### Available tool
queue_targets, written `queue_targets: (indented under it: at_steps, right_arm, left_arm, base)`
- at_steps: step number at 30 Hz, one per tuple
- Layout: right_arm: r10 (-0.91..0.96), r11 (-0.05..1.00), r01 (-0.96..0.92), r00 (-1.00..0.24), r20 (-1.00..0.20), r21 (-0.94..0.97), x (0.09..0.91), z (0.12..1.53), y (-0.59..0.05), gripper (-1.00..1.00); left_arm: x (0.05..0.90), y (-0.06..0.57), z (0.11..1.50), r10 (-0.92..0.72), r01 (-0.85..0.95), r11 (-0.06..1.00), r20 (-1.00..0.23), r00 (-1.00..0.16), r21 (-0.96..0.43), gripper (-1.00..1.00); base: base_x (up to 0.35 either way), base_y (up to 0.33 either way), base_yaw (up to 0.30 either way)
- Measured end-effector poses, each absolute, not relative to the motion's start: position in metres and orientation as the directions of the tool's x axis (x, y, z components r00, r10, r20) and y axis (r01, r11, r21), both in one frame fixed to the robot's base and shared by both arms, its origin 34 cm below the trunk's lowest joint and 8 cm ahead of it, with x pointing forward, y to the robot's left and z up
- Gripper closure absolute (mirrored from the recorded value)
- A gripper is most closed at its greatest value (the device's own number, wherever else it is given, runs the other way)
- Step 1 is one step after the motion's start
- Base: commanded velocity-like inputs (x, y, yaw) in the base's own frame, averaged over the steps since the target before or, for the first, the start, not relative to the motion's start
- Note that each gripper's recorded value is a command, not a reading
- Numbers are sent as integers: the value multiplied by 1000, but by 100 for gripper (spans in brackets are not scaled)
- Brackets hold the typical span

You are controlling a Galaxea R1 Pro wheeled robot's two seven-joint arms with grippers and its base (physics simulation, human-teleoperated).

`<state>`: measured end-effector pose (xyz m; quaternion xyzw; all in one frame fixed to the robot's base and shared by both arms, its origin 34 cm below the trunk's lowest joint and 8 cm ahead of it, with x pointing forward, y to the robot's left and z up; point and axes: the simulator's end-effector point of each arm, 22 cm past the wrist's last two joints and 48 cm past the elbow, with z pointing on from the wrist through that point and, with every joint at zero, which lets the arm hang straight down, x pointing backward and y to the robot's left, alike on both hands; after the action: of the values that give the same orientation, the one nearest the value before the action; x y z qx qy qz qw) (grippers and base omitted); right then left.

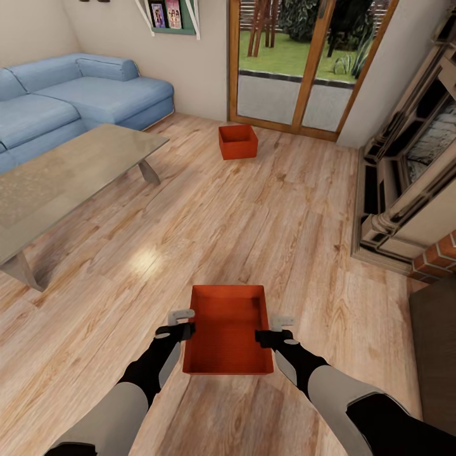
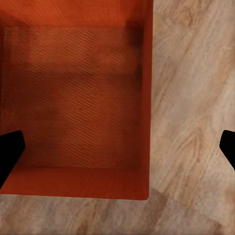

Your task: Move the two storage containers from the living room to the garage. In the garage, place one container on the floor and stack the other container on top of it (either order is fine).

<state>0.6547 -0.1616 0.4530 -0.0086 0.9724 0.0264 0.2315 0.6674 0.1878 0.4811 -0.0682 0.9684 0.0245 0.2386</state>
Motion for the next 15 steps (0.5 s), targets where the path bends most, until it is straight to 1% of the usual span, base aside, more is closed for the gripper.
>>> queue_targets:
  at_steps: [15]
  right_arm:
    - [-3,999,-25,-892,-451,43,654,432,-166,-100]
  left_arm:
    - [670,190,463,-118,-145,989,-473,-873,22,-100]
  base:
    - [0,0,0]
